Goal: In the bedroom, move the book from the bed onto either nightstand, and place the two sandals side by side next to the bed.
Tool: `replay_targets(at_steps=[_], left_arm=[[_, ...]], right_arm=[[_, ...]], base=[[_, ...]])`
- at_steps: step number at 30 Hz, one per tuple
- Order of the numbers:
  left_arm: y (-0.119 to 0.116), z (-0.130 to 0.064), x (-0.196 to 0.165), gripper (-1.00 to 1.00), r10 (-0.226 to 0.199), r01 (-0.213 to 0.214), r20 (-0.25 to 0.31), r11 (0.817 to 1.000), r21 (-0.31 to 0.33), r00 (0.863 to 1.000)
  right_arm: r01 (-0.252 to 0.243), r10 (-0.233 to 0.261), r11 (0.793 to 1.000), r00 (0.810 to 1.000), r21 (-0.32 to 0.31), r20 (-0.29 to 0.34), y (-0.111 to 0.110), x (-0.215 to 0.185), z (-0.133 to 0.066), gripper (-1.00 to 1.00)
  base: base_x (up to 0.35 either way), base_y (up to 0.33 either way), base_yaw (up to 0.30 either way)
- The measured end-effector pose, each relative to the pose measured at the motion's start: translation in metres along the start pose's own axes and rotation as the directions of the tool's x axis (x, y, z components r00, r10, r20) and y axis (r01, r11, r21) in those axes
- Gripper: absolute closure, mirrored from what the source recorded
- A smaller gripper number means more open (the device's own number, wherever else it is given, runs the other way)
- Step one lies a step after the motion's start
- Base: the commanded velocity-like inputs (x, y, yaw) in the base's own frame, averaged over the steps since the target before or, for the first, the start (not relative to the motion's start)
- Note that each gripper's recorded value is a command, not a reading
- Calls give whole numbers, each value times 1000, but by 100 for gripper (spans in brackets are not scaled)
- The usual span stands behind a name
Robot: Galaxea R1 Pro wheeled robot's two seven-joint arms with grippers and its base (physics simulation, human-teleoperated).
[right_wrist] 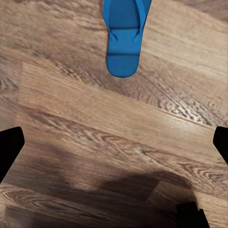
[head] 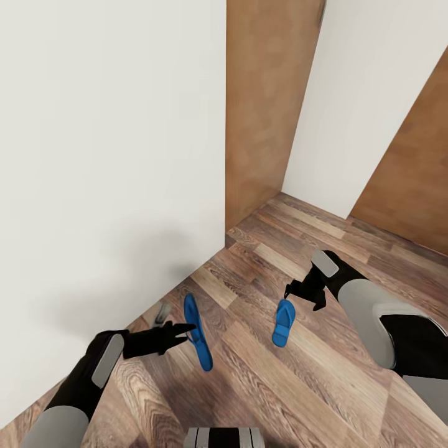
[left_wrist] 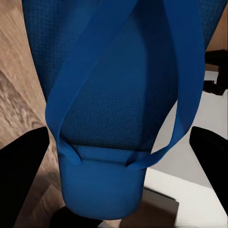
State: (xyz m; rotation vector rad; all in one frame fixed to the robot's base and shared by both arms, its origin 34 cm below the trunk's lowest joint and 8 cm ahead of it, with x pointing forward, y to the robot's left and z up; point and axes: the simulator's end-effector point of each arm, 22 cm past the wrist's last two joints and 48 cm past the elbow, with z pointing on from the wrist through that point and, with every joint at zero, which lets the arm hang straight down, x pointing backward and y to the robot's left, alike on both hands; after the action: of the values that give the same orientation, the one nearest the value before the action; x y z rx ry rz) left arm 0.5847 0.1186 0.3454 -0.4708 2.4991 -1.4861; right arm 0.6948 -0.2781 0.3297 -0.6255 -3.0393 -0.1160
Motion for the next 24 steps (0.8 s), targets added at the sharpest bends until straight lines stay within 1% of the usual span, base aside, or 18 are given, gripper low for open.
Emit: replay_targets(at_steps=[11, 16, 19, 24], left_arm=[[13, 2, 8, 100, -56, 58, -25, 996, 63, 998], [19, -1, 9, 100, -80, 83, -33, 992, 97, 996], [24, -1, 11, 100, -94, 98, -39, 989, 108, 995], [34, 1, 14, 100, -114, 118, -47, 987, 107, 992]], right_arm=[[-1, 2, 1000, 999, 20, -38, -5, 6, 28, -100], [15, -13, 999, 999, 48, -51, -11, 8, 41, -100], [28, -24, 997, 998, 66, -59, -14, 9, 49, -100], [36, -29, 996, 997, 80, -76, -18, 13, 62, -100]], base=[[0, 0, 0], [0, 0, 0], [0, 0, 0], [0, 0, 0]])
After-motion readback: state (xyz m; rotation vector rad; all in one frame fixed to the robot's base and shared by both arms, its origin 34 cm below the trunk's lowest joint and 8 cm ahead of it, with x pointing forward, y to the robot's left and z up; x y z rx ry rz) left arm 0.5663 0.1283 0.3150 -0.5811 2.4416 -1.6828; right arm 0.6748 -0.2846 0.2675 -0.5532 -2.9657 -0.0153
